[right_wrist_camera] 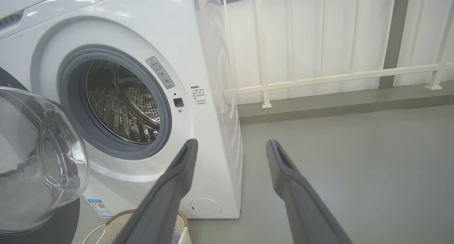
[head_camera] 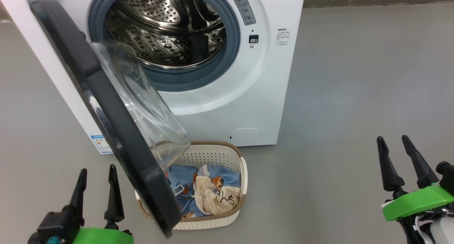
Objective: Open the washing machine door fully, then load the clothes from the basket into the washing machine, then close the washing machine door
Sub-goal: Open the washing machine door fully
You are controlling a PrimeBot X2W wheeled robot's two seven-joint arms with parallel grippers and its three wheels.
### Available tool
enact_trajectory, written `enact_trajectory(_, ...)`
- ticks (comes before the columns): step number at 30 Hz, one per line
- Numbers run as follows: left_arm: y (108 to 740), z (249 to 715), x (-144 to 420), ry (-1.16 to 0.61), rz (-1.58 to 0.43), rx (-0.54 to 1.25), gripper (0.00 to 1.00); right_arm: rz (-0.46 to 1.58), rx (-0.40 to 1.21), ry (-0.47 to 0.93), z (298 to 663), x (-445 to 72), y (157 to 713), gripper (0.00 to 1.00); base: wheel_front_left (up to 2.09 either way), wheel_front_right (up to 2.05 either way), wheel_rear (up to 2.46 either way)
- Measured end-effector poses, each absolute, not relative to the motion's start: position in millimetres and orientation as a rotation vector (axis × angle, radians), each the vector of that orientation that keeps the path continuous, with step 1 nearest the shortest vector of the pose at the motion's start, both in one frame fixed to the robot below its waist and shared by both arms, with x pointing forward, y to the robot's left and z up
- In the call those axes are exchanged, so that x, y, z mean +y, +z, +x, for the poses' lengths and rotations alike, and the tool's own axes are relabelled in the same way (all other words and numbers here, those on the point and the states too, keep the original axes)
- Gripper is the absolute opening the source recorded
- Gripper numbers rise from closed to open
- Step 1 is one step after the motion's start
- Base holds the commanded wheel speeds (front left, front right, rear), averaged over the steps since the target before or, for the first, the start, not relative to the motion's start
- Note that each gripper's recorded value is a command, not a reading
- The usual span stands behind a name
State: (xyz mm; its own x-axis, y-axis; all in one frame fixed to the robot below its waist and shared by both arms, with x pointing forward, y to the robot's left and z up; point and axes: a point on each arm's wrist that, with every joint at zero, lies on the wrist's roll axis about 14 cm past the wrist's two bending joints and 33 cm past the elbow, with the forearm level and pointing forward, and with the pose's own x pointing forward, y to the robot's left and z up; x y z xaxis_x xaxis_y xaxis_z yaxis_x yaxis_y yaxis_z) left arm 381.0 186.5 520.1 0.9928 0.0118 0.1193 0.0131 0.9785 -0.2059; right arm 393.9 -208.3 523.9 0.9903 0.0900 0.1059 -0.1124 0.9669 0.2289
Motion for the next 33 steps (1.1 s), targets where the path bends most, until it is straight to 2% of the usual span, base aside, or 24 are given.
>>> enact_trajectory(33,519,380,190,0.009,-0.208,-0.118,1.0,0.25,-0.059,0.156,396,-189,515,1.0,0.0,0.0,0.0)
